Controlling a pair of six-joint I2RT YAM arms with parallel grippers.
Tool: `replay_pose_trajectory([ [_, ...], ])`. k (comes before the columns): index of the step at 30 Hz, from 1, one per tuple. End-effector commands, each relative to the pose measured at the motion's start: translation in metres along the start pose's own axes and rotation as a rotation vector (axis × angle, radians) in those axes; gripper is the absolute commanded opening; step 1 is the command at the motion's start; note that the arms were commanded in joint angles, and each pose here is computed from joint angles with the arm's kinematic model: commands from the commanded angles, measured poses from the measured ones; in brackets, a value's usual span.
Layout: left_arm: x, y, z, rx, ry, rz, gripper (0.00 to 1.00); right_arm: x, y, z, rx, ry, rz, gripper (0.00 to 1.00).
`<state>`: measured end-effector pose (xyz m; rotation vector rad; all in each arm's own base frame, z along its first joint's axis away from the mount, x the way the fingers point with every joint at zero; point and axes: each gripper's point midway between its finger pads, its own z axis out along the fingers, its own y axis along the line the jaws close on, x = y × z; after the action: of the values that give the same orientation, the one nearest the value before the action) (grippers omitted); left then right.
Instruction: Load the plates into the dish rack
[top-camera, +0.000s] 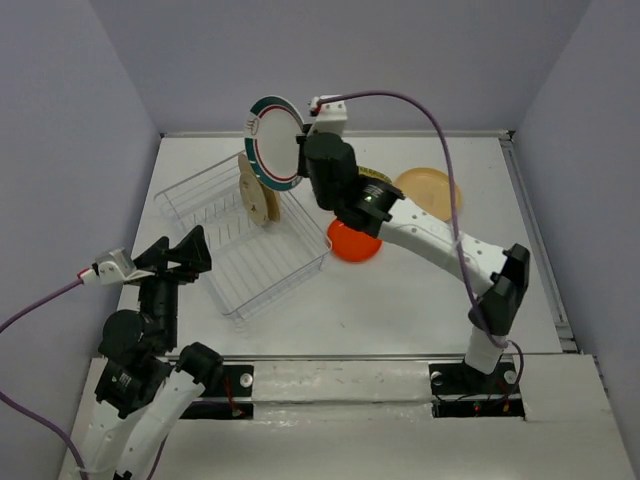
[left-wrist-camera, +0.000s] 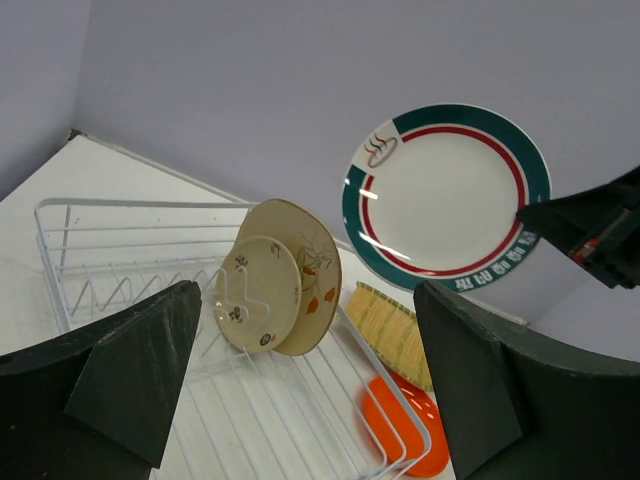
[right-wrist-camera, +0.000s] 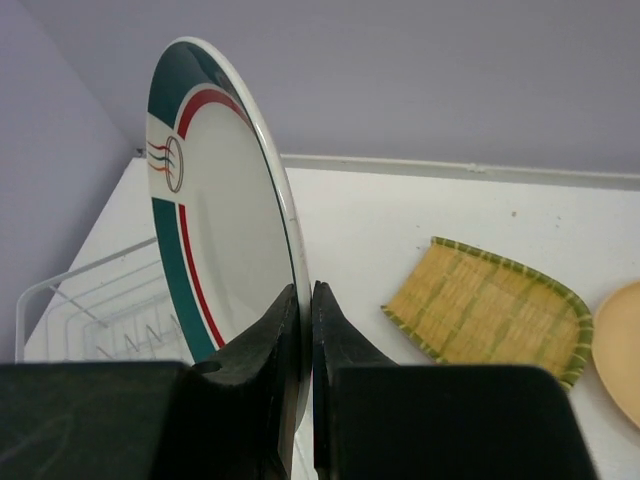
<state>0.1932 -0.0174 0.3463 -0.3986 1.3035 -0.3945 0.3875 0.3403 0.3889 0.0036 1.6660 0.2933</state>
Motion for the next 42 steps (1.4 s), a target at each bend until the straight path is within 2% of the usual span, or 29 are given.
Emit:
replay_pose_trajectory([
  [1,-0.025,0.006,-0.003,-0.046,-0.083,-0.05,0.99,-0.032,0.051,0.006,0.069,-0.147,-0.026,0.07],
  [2,-0.025,0.006,-0.003,-0.046,-0.083,-0.05,0.99,-0.026,0.062,0.008,0.072,-0.148,-0.044,0.07],
  [3,-0.025,0.006,-0.003,-0.047,-0.084,-0.05,0.99,-0.041,0.072,0.006,0.066,-0.176,-0.037,0.07],
  [5,-0.026,0.006,-0.005,-0.042,-0.087,-0.057,0.99,-0.022,0.097,0.013,0.06,-0.178,-0.072,0.07],
  [12,-0.03,0.009,-0.008,-0.05,-0.098,-0.071,0.99,0.027,0.121,0.039,0.118,-0.19,-0.161,0.07],
  [23,-0.027,0.005,-0.008,-0.028,-0.087,-0.07,0.99,0.077,0.119,0.06,0.204,-0.198,-0.276,0.07],
  [32,-0.027,0.004,-0.009,-0.019,-0.085,-0.071,0.99,0.13,0.132,0.055,0.16,-0.139,-0.316,0.07],
  [37,-0.027,0.003,-0.008,-0.017,-0.084,-0.07,0.99,0.139,0.137,0.052,0.14,-0.13,-0.321,0.07],
  [38,-0.026,0.003,-0.008,-0.017,-0.083,-0.07,0.99,0.14,0.138,0.052,0.137,-0.128,-0.322,0.08],
  [40,-0.026,0.003,-0.008,-0.017,-0.083,-0.07,0.99,0.137,0.139,0.051,0.127,-0.13,-0.309,0.19],
  [41,-0.026,0.003,-0.008,-0.017,-0.082,-0.068,0.99,0.131,0.142,0.05,0.106,-0.132,-0.297,0.37],
  [42,-0.026,0.003,-0.008,-0.015,-0.081,-0.068,0.99,0.13,0.142,0.049,0.1,-0.125,-0.304,0.46],
])
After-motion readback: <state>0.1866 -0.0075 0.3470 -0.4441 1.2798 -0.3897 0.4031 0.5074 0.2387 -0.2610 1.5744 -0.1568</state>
